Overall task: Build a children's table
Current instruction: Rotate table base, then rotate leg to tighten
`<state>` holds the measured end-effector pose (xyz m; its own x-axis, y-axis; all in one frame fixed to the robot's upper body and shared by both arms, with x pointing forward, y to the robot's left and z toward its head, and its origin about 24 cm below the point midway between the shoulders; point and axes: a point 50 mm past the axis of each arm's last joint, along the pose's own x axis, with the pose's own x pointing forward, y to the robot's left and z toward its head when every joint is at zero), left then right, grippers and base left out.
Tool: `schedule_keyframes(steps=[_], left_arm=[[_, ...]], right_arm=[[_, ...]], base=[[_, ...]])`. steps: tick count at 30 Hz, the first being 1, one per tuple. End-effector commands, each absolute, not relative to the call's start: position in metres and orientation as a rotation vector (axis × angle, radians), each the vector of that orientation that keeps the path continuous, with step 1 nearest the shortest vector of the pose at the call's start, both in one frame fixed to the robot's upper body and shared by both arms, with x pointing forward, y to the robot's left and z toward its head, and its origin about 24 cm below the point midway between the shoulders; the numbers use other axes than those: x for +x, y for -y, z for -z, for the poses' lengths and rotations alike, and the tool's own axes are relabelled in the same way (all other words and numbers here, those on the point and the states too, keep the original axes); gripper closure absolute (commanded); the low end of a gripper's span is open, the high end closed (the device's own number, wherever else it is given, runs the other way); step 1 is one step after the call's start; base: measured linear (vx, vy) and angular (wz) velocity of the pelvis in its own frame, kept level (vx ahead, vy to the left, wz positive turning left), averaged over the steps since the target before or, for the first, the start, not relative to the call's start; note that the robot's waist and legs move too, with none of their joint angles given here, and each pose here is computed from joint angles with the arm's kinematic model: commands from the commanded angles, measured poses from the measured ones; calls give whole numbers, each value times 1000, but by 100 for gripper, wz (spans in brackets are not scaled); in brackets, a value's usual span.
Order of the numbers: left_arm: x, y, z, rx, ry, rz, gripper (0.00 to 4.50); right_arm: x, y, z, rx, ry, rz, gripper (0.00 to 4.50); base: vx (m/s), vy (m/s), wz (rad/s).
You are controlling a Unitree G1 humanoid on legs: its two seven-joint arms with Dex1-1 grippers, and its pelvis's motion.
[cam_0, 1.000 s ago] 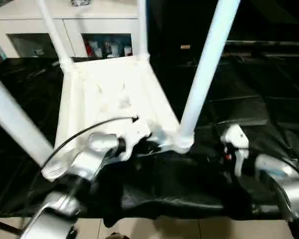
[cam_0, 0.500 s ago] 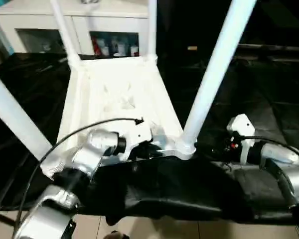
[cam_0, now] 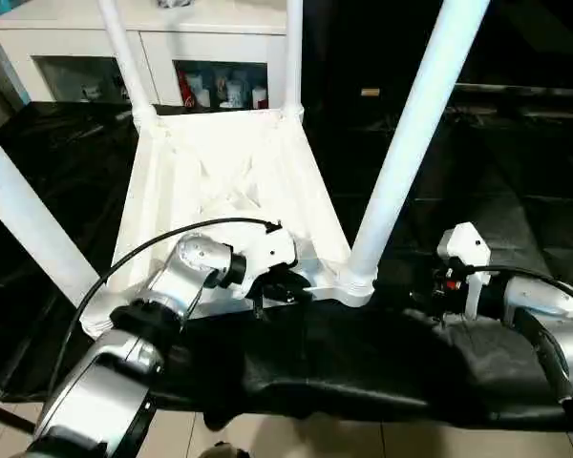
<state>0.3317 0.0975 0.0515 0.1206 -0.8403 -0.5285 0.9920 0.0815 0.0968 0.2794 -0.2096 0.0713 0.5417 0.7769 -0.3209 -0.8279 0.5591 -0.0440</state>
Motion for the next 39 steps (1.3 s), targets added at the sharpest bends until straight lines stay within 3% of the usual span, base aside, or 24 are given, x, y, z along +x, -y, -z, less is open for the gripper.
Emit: schedule_keyframes(steps=[1,8,9,12,14,26,31,39], left_arm=[[336,-99,-53,524,-381,1390,400],[336,-106,-49,512,-409,1401,444],[335,-108,-49,504,-407,1397,450],[336,-109,-49,495,-400,1395,450],[335,-107,-50,467,-378,1408,450],[333,-109,-51,442,-368,1430,450],[332,-110,-49,438,-377,1431,450],[333,-112,-49,439,-385,1425,450]], right_arm=[[279,205,-74,-217,-267,-981,107],[279,199,-70,-219,-272,-1019,107],[280,197,-68,-205,-279,-1022,72],[283,195,-66,-189,-285,-1022,67],[287,190,-63,-205,-289,-1032,30],[306,170,-57,-212,-270,-1043,26],[313,165,-55,-204,-255,-1048,86],[314,163,-52,-208,-262,-1068,143]], base=[[0,0,0],[0,0,0],[0,0,0],[0,0,0],[0,0,0],[0,0,0],[0,0,0],[0,0,0]])
